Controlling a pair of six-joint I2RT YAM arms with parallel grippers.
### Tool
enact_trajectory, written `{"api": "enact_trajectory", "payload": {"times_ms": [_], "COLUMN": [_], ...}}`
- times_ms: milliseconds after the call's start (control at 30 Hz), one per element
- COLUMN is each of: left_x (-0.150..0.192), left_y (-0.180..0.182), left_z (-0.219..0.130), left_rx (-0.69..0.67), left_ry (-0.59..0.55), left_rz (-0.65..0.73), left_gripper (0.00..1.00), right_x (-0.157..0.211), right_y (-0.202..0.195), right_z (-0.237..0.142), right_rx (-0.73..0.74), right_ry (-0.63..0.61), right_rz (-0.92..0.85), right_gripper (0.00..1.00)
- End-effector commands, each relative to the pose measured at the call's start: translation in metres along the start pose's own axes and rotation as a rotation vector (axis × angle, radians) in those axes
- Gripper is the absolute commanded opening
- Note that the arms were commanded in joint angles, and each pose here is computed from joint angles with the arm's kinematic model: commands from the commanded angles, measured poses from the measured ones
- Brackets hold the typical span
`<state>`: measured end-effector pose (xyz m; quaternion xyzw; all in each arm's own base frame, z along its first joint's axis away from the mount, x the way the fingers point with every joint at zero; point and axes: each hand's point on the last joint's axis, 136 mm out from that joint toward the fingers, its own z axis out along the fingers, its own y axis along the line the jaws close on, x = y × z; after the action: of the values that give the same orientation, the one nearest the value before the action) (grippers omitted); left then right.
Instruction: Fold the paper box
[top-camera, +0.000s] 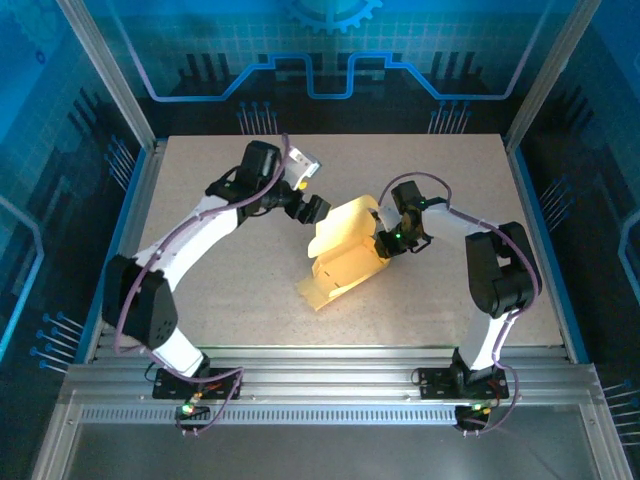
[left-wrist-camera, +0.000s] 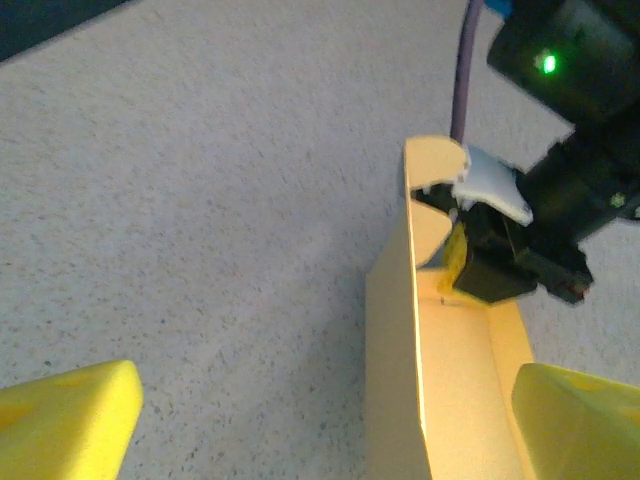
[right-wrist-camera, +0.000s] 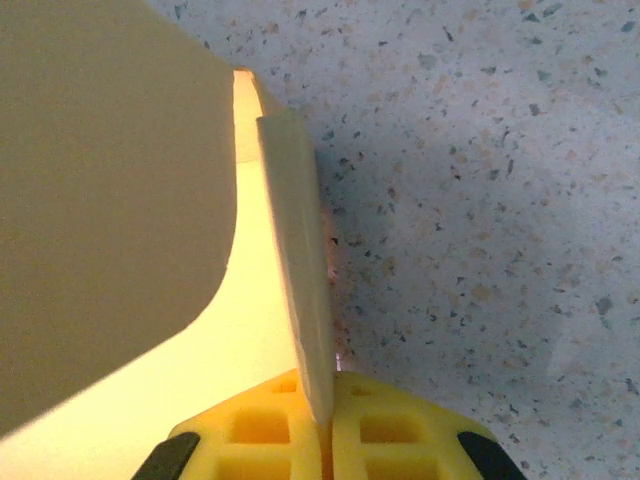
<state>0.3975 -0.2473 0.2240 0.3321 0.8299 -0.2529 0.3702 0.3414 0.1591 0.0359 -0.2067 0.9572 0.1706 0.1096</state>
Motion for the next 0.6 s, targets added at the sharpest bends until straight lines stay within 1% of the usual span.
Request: {"api": "enact_trajectory", "payload": {"times_ms": [0,67,133,200,233,300,367,467,567], "left_x": [0.039,0.034,0.033,0.034,0.036,0.037,0.035,0.028,0.016], "left_y": [-0.018,-0.029,-0.035,-0.033,-0.032,-0.033,-0.032,-0.028,-0.025], "left_z": [0.014,0.019,0.026,0.033,0.036,0.04,0.04,0.04,0.033], "left_rx": [0.156,0.254,0.318,0.333,0.339,0.355,0.357,0.324,0.31], "left_ry": [0.196,0.213,0.234,0.259,0.273,0.294,0.293,0.264,0.209], "left_rz": [-0.031,-0.064,-0.1,-0.136,-0.147,-0.164,-0.169,-0.176,-0.222], "left_gripper": [0.93,0.92,0.85,0.71,0.65,0.44,0.25,0.16,0.15], "right_x": [0.007,0.007,0.007,0.007,0.007,0.008,0.008,0.008,0.008], "right_y": [0.005,0.004,0.005,0.005,0.005,0.005,0.005,0.004,0.005], "right_z": [-0.006,-0.006,-0.007,-0.008,-0.008,-0.009,-0.009,-0.009,-0.01], "right_rx": [-0.027,-0.026,-0.026,-0.027,-0.025,-0.022,-0.019,-0.012,-0.013], "right_ry": [0.018,0.018,0.018,0.018,0.016,0.017,0.017,0.016,0.004], "right_rz": [0.0,-0.001,-0.003,-0.003,-0.006,-0.005,-0.007,-0.012,-0.013], "right_gripper": [0.05,0.04,0.04,0.05,0.05,0.05,0.05,0.04,0.04]}}
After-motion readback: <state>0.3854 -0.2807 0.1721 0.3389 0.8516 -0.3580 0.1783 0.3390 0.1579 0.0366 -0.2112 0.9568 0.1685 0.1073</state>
